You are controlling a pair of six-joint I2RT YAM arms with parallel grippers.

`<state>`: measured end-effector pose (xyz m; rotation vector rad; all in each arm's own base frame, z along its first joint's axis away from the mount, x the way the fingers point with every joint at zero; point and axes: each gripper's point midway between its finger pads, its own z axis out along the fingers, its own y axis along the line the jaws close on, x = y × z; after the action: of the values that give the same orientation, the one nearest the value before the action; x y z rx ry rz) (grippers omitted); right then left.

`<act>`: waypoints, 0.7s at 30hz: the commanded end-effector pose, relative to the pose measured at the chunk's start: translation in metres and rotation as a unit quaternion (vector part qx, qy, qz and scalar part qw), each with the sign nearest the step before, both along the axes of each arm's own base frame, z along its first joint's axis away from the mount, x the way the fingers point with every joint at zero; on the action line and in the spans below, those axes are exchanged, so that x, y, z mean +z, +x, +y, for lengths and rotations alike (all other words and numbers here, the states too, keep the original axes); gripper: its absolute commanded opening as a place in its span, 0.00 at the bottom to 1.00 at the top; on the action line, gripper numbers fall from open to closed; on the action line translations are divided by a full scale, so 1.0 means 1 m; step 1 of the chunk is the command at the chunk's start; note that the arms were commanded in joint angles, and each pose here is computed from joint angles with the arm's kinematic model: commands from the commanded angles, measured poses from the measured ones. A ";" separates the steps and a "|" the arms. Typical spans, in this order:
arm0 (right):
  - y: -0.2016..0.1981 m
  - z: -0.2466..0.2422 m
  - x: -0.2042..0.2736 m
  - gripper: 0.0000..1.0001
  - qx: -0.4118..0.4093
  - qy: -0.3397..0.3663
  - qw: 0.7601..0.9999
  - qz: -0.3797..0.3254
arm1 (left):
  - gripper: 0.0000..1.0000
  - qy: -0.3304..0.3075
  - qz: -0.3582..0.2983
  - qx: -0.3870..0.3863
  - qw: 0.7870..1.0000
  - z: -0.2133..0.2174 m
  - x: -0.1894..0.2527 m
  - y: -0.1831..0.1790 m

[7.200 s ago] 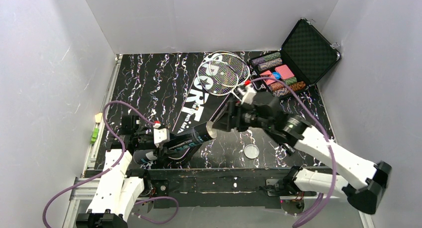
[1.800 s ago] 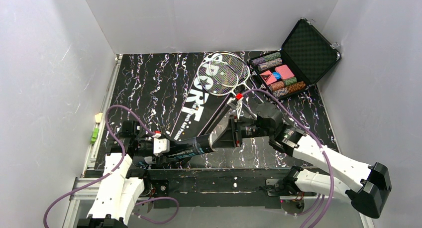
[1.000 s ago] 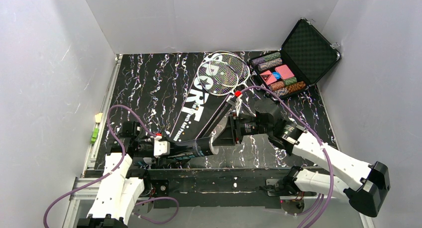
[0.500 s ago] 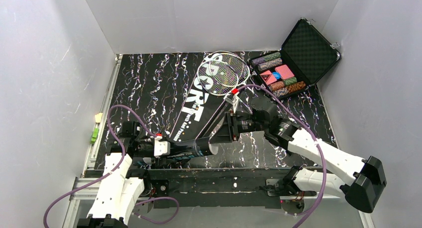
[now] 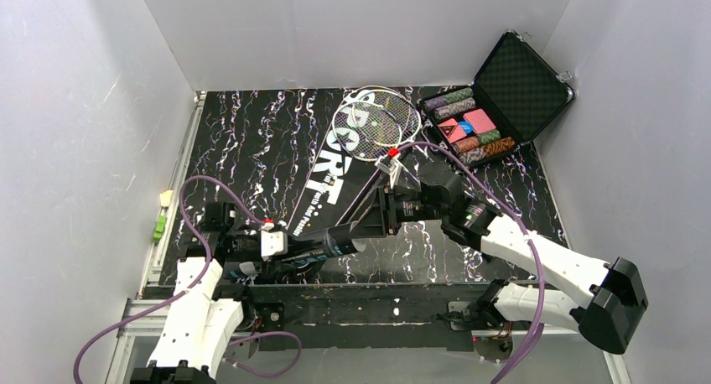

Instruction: Pack up the badminton gear

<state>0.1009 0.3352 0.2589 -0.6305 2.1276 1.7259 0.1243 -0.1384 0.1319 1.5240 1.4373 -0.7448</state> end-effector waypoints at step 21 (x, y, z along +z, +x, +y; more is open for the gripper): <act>0.021 0.007 0.010 0.49 -0.078 0.028 0.996 -0.035 | 0.01 -0.101 -0.011 -0.012 0.995 -0.021 0.049 0.004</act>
<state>0.1226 0.3438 0.2688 -0.5180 2.0422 1.6494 0.1345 -0.1371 0.1375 1.4357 1.5091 -0.7359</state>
